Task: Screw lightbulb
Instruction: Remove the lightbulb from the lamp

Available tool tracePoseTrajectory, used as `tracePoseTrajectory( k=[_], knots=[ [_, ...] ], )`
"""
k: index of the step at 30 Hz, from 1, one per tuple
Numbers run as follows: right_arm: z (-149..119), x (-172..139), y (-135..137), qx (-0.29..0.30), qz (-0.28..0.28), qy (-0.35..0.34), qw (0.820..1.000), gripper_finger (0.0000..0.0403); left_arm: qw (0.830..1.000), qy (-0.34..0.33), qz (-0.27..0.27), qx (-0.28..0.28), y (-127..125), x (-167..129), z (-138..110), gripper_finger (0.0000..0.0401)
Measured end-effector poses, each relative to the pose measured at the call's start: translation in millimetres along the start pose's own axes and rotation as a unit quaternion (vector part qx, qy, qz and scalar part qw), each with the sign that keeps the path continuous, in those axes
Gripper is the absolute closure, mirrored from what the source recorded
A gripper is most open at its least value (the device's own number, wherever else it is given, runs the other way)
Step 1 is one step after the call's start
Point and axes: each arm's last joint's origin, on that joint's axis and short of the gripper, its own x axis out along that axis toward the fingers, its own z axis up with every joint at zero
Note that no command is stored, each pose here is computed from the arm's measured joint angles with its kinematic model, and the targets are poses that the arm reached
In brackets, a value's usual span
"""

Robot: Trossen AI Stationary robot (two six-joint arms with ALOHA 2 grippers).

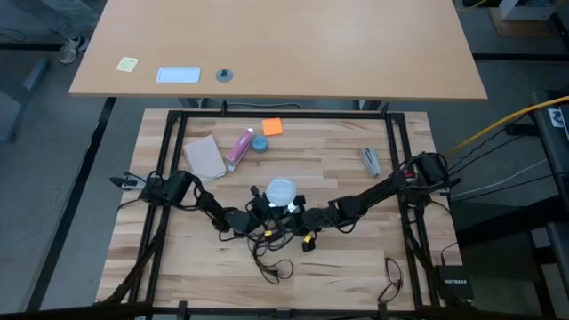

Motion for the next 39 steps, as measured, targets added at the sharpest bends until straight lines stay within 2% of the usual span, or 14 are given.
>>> tracePoseTrajectory(
  k=[5,9,15,21,24,27,31,35,39],
  knots=[
    [2,-19,-4,0.000,-0.001,0.053,0.999,0.0398,1.000,-0.008,-0.005,-0.016,2,-2,2,0.0262],
    [1,-38,-12,-0.015,-0.059,0.112,0.992,0.0398,0.998,-0.008,-0.030,-0.053,0,-3,2,0.0262],
    [0,-60,-20,-0.034,-0.123,0.166,0.978,0.0398,0.998,-0.008,-0.040,-0.050,0,-1,2,0.0262],
    [-1,-76,-28,-0.018,-0.163,0.196,0.967,0.0398,0.999,-0.012,-0.016,-0.049,13,16,2,0.0262],
    [-2,-82,-39,-0.009,-0.187,0.207,0.960,0.0398,0.999,-0.015,0.000,-0.046,25,30,3,0.0262],
    [-5,-83,-55,0.004,-0.220,0.221,0.950,0.0398,0.999,-0.018,-0.009,-0.050,39,47,3,0.0262],
    [-10,-81,-86,0.044,-0.253,0.224,0.940,0.0398,0.997,-0.014,-0.040,-0.059,61,72,2,0.0262],
    [-20,-80,-118,0.088,-0.278,0.214,0.932,0.0398,0.990,0.003,-0.114,-0.082,79,90,1,0.0262],
    [-46,-75,-137,0.132,-0.236,0.154,0.950,0.0398,0.975,0.017,-0.191,-0.110,86,97,2,0.0262]
  ],
)
